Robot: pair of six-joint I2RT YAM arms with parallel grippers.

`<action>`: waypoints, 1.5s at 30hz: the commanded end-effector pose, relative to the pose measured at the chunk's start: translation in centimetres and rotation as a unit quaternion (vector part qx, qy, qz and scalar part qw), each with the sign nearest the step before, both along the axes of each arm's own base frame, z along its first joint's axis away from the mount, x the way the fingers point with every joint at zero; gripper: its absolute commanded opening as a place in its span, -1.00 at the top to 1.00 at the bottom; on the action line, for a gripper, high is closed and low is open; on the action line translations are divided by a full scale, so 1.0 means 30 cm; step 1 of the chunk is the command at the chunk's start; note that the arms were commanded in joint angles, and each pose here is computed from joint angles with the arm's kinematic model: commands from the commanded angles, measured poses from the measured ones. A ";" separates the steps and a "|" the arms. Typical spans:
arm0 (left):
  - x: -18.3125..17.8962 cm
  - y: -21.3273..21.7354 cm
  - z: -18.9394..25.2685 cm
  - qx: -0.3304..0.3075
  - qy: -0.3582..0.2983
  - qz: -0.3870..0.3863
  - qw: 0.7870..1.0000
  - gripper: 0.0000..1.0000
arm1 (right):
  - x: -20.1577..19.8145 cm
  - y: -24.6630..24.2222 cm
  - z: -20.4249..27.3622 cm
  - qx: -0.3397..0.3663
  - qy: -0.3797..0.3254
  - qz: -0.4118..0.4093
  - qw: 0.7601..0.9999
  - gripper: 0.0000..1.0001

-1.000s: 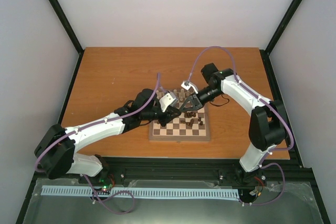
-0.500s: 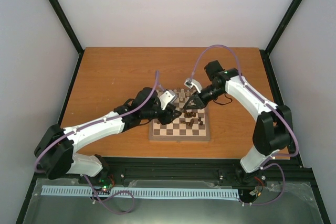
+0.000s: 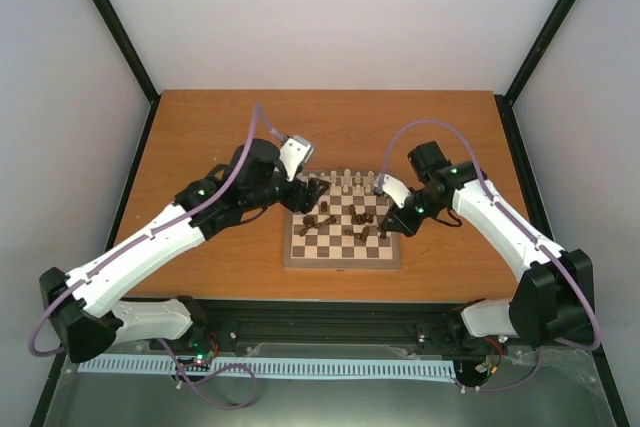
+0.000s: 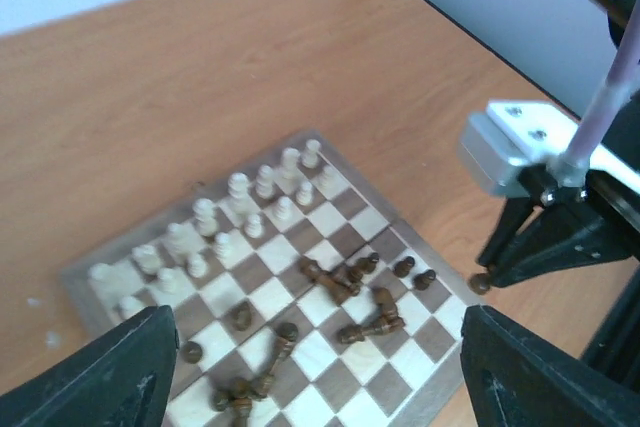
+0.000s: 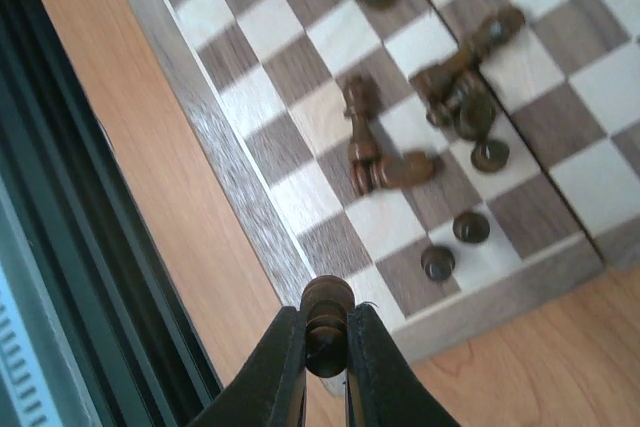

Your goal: Set up the chess pieces on the board

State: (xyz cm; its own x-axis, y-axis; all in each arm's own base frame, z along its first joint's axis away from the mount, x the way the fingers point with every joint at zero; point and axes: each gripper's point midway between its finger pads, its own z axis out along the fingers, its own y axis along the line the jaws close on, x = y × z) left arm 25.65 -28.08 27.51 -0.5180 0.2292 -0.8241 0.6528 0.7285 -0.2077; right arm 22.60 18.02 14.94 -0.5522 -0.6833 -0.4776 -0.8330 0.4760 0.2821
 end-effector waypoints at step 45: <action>0.127 0.329 -0.126 0.165 -0.034 0.164 0.972 -1.00 | 0.079 -0.039 -0.281 -0.162 -0.074 0.025 0.984 0.83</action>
State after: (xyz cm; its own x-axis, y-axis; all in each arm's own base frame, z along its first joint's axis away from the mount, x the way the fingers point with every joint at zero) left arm 29.17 -18.28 23.50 -0.5641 0.3106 -0.7651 0.3752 0.9218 0.0976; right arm 23.76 16.12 5.82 -0.4569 -0.8471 -0.2713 -0.8831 0.4686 0.0243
